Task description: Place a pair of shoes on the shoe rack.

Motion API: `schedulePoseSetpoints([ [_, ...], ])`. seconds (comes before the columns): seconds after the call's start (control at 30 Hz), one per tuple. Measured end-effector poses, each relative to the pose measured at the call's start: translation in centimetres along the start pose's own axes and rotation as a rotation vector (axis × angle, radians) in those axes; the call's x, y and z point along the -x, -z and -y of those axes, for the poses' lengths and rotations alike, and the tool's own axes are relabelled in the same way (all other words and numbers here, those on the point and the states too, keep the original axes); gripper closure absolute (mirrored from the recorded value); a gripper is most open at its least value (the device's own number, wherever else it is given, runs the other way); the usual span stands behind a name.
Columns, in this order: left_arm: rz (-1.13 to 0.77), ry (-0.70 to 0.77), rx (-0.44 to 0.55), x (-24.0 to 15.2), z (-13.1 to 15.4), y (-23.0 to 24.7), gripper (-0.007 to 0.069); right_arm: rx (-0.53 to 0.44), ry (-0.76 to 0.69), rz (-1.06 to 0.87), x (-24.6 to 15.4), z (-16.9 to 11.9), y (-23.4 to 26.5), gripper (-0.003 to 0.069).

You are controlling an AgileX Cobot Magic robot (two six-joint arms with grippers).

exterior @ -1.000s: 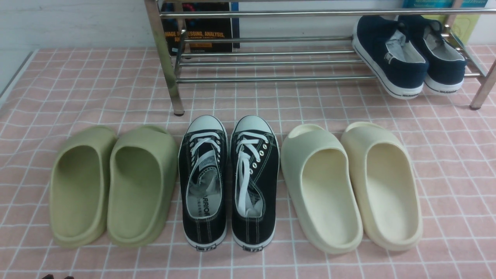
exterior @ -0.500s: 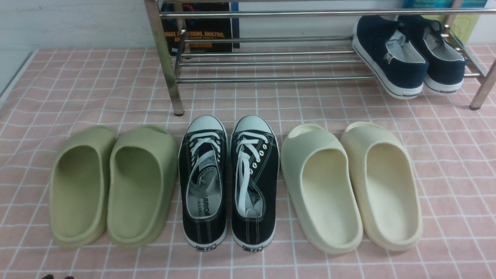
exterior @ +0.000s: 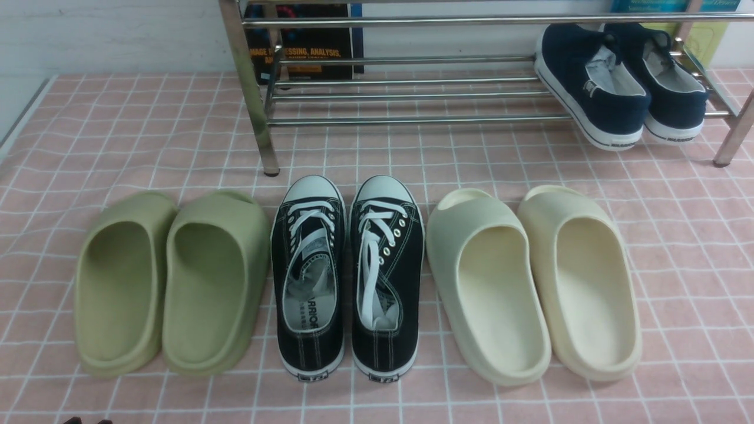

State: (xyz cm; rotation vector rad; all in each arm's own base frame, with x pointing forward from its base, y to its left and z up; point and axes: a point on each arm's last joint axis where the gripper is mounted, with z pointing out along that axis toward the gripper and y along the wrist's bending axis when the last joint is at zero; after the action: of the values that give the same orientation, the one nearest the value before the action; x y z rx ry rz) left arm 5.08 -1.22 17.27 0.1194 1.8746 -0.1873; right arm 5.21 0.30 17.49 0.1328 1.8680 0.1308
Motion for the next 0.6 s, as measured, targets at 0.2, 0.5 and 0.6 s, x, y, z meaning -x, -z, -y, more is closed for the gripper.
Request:
schedulePoseSetpoints([
  [0.2, 0.000, 0.000, 0.000, 0.00, 0.00, 0.00, 0.0386, 0.000, 0.069, 0.002, 0.02, 0.00, 0.00, 0.0678],
  [0.5, 0.000, 0.000, 0.000, 0.00, 0.00, 0.00, 0.0386, 0.000, 0.068, 0.002, 0.02, 0.00, 0.00, 0.0678],
  [0.6, 0.000, 0.000, 0.000, 0.00, 0.00, 0.00, 0.0386, 0.001, 0.066, 0.003, 0.03, -0.01, 0.00, 0.0678],
])
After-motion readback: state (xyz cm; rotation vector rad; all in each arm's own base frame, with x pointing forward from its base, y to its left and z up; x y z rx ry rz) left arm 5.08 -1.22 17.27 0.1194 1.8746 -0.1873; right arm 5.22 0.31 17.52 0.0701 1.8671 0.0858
